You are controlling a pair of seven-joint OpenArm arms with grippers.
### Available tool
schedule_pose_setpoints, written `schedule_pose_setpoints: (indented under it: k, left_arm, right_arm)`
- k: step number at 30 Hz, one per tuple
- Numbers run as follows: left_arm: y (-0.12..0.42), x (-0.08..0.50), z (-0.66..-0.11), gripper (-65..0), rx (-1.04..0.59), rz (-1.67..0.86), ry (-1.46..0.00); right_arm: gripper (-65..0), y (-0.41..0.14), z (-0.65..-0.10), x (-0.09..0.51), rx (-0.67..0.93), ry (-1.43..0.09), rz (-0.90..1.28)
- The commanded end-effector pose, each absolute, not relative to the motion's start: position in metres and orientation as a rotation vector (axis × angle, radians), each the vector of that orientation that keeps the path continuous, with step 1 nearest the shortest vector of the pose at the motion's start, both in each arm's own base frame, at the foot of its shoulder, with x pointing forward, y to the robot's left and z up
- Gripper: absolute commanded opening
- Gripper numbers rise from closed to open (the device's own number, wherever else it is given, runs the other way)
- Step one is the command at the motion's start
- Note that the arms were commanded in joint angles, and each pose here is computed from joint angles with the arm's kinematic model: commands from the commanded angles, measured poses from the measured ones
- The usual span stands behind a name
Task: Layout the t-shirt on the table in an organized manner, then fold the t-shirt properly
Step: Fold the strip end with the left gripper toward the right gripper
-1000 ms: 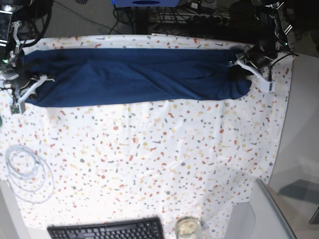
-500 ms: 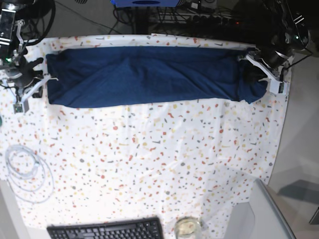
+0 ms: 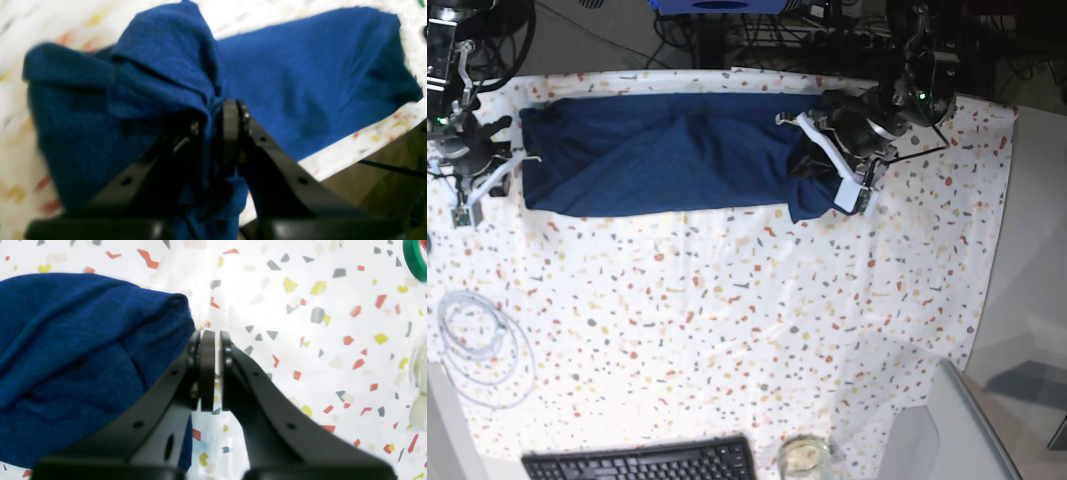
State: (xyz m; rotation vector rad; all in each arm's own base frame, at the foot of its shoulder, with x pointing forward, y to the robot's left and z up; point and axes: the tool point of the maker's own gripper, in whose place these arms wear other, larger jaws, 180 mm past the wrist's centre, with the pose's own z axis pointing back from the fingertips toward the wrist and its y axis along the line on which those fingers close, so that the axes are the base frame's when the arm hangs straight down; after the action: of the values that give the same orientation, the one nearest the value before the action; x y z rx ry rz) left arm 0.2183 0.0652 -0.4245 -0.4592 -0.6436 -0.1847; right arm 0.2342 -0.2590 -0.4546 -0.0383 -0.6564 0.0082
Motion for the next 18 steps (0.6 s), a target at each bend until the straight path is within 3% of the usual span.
schedule_pose_setpoints:
  k: [1, 6, 18]
  left_arm:
    - [0.053, 0.227, -0.414, -65.0, -0.492, -0.193, -0.683]
    - [0.013, 0.224, -0.424, -65.0, -0.56, -0.231, -0.63]
    - [-0.022, 0.213, -0.434, -65.0, -0.596, -0.261, -0.573]
  right_arm:
    - [-62.4, -0.264, -0.443, 0.244, -0.05, -0.704, 0.013]
    - [-62.4, -0.264, -0.443, 0.244, -0.05, -0.704, 0.013]
    - [-62.4, -0.267, -0.442, 0.244, -0.054, -0.705, 0.01]
